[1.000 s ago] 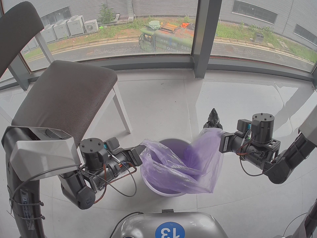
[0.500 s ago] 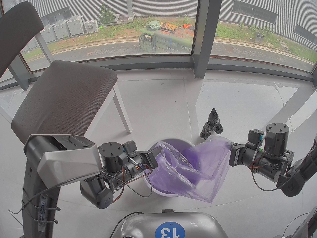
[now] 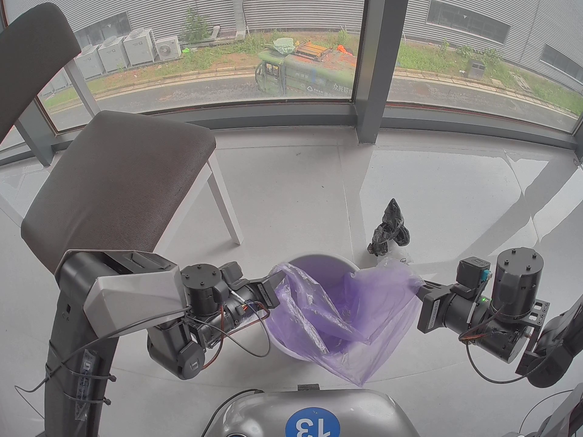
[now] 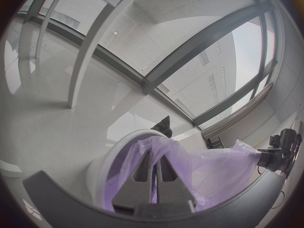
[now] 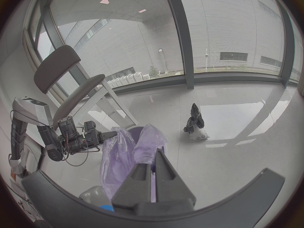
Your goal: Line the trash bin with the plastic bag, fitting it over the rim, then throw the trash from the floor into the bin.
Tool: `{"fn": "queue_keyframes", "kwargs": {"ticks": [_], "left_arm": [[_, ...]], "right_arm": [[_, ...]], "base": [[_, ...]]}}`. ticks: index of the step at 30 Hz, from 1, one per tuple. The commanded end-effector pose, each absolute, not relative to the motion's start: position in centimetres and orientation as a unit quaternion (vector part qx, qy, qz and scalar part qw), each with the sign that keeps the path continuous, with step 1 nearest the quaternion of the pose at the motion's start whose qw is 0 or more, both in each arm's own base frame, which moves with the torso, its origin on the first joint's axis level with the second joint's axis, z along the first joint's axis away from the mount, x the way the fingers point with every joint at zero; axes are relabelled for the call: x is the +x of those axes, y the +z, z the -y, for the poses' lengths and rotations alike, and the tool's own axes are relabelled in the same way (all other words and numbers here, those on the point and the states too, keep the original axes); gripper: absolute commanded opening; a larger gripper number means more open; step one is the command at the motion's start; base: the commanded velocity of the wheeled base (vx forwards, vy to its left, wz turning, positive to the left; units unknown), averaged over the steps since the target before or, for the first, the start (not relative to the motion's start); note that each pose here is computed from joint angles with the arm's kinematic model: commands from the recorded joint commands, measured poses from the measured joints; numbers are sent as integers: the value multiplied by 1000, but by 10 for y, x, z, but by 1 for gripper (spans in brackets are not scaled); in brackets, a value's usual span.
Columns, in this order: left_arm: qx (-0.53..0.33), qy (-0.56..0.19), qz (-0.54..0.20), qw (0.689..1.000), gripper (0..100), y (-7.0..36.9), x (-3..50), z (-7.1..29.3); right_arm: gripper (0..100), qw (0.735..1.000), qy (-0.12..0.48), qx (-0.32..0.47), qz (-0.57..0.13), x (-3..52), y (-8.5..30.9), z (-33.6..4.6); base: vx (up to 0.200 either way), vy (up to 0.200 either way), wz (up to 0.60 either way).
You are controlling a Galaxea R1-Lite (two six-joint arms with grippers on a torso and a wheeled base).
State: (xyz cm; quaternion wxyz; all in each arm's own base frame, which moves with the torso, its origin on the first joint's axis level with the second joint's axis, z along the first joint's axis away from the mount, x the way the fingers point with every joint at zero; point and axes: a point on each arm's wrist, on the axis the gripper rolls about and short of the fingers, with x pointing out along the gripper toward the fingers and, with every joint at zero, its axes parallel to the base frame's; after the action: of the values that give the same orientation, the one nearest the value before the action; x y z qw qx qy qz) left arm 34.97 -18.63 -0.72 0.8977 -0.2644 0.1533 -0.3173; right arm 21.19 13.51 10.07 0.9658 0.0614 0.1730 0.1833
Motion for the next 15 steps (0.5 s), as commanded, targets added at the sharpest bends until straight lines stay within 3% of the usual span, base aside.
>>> {"fn": "queue_keyframes", "kwargs": {"ticks": [1, 15], "left_arm": [[-251, -308, -150, 906, 0, 6, 336, 173], [-214, -245, -182, 928, 0, 8, 306, 139]], "right_arm": [[0, 963, 188, 63, -182, 206, 98, -136], [0, 953, 163, 73, -244, 190, 72, -123]], "base": [[0, 0, 0], [0, 0, 0]]}}
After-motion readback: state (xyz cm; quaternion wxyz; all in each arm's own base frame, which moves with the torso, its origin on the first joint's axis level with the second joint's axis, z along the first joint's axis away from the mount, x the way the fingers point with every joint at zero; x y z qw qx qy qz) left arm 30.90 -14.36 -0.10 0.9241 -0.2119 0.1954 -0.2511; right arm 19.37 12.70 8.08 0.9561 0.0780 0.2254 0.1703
